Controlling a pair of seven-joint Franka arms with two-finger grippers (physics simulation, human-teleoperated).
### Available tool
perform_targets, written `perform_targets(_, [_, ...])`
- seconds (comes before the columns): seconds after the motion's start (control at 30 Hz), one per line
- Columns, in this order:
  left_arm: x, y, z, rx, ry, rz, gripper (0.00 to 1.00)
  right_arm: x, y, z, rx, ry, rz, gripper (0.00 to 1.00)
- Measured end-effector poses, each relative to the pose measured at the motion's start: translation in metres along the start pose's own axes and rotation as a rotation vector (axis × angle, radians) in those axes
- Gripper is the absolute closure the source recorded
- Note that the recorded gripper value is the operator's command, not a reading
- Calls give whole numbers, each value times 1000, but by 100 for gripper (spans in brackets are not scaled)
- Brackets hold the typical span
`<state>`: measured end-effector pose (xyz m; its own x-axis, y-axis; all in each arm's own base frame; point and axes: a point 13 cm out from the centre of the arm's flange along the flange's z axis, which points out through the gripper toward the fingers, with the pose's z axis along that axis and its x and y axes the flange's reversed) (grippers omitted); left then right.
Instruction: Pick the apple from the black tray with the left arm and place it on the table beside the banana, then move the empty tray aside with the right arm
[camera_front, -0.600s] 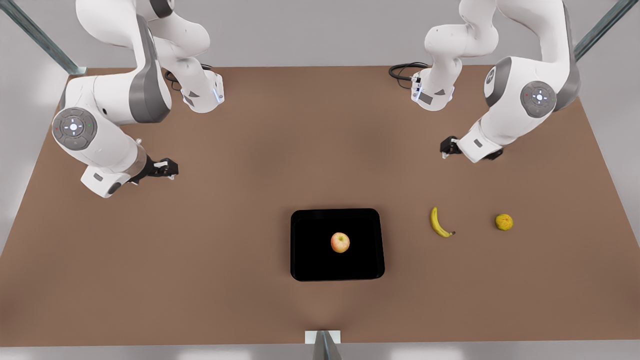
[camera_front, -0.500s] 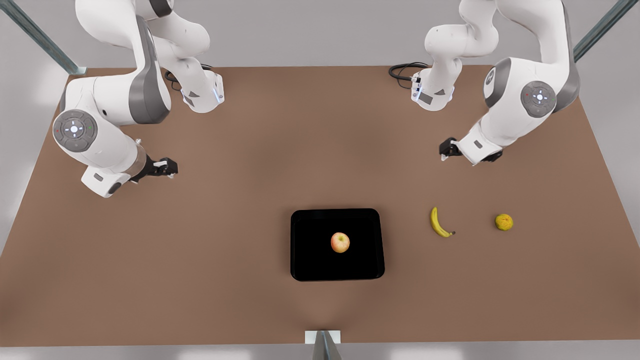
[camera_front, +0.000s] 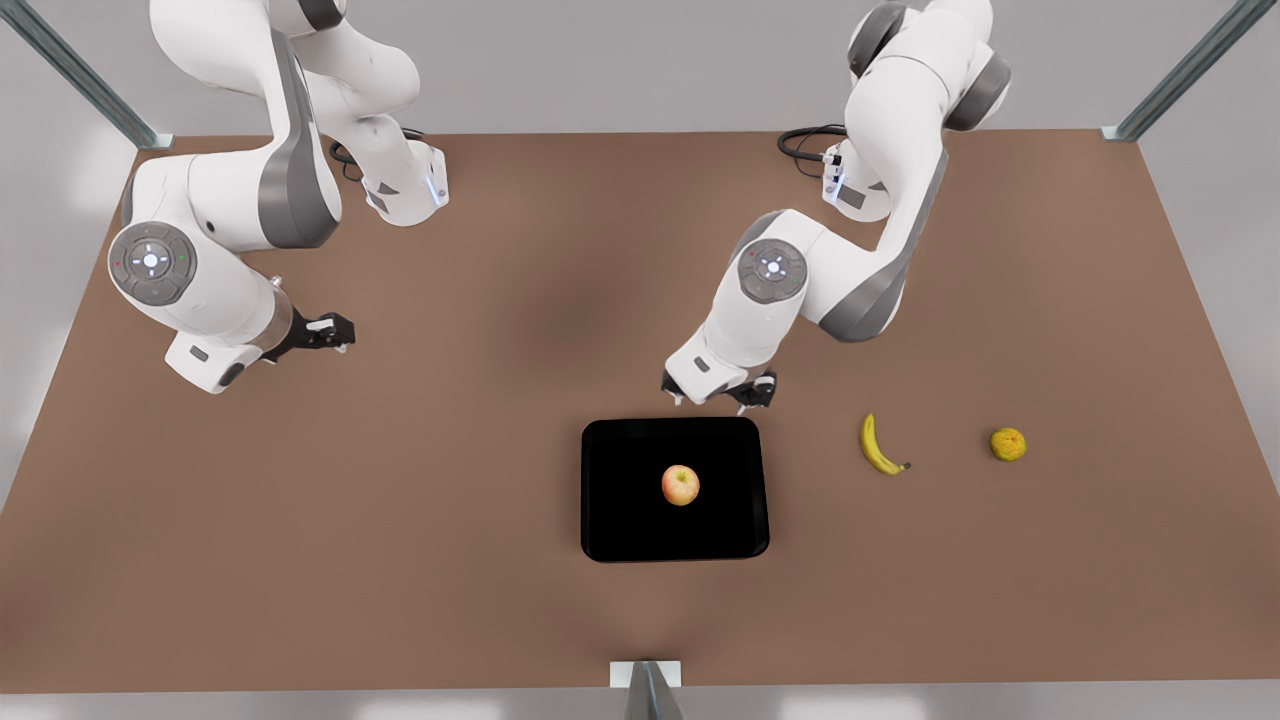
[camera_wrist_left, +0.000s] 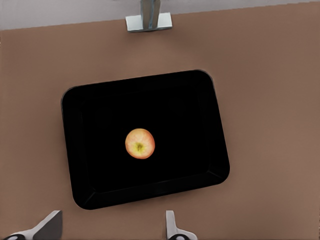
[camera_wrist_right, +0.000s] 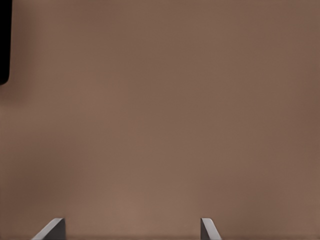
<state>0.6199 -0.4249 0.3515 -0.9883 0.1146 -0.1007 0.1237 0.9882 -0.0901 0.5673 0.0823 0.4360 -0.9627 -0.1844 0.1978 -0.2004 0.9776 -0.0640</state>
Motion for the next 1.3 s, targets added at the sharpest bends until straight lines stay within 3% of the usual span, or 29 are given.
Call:
perform_targets(0.33, [-55,-22,50,-11,-191,-191,0,-1,0,1,0,-2,-5,0])
perform_targets(0.63, [-77,4,164,-61,-215,-280,0,8,0,19,-4,31,-4,0])
perform_targets(0.73, [-70,1,183,-65,-193,-281,0,21,-8,39,-12,37,19,0])
perform_targets(1.0, [-32,5,235,-100,-46,-270,0,-5,-102,62,-63,9,210,0])
perform_targets(1.3, [-17,13,265,-127,14,-229,0,6,-137,67,-130,15,286,0])
